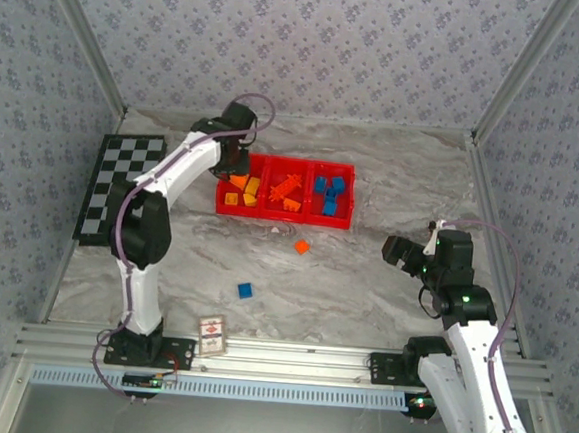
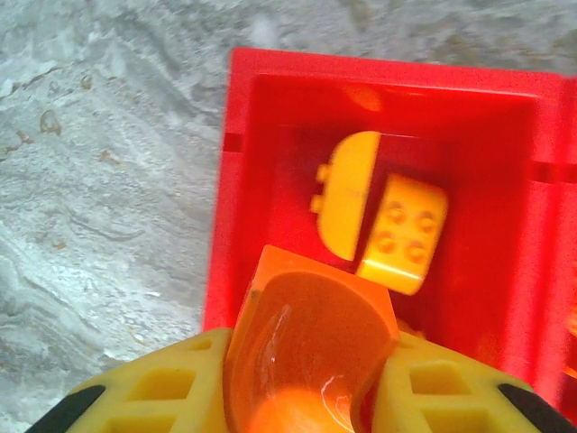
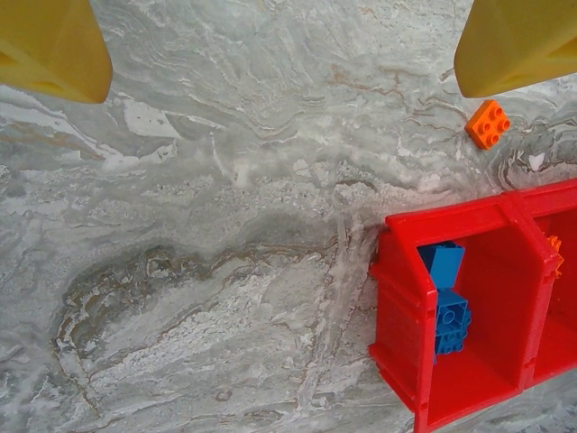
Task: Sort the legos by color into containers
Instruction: Place the lego in the container.
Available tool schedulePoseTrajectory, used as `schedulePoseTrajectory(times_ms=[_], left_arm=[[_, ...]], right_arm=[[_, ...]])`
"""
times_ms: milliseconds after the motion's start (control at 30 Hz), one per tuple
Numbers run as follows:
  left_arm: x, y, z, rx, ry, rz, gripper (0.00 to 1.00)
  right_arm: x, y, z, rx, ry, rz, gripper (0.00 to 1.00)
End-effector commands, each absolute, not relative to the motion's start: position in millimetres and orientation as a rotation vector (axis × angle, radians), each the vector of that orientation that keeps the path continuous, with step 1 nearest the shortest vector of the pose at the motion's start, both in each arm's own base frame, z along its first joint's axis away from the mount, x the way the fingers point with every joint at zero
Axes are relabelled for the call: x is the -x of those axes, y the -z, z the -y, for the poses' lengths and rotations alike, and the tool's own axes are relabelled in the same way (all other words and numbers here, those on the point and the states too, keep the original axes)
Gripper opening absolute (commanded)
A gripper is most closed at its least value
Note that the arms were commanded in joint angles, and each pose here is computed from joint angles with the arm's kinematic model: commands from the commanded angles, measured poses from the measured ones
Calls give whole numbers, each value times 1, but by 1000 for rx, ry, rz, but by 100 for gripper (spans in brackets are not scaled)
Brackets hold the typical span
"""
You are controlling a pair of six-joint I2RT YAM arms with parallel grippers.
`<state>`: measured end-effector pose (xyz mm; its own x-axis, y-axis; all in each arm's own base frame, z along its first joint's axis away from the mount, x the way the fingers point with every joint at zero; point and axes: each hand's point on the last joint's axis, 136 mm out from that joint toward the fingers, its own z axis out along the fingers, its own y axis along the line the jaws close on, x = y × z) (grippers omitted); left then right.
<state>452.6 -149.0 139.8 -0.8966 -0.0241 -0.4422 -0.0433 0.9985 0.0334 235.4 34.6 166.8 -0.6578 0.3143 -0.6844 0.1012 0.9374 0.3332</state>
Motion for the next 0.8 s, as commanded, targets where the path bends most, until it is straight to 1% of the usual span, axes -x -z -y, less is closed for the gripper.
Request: schedulePoseTrajectory(times_ms=[0, 200, 367, 533, 767], left_arm=[[-470, -149, 157, -26, -23, -2661, 27], [-479, -139, 158, -60, -44, -2691, 26], [-472, -151, 166, -17, 71, -2663, 26], [-460, -162, 194, -36, 246, -2651, 27], [-457, -170, 242, -176, 274, -2646, 29]], right_arm=[[-236, -168, -35, -304, -359, -2276, 100], [-236, -168, -34, -311, -356, -2275, 100], [-236, -167, -33, -316, -350, -2275, 100], [-238, -166, -32, -321, -345, -2274, 100], [-238, -166, -31, -329, -346, -2276, 100]])
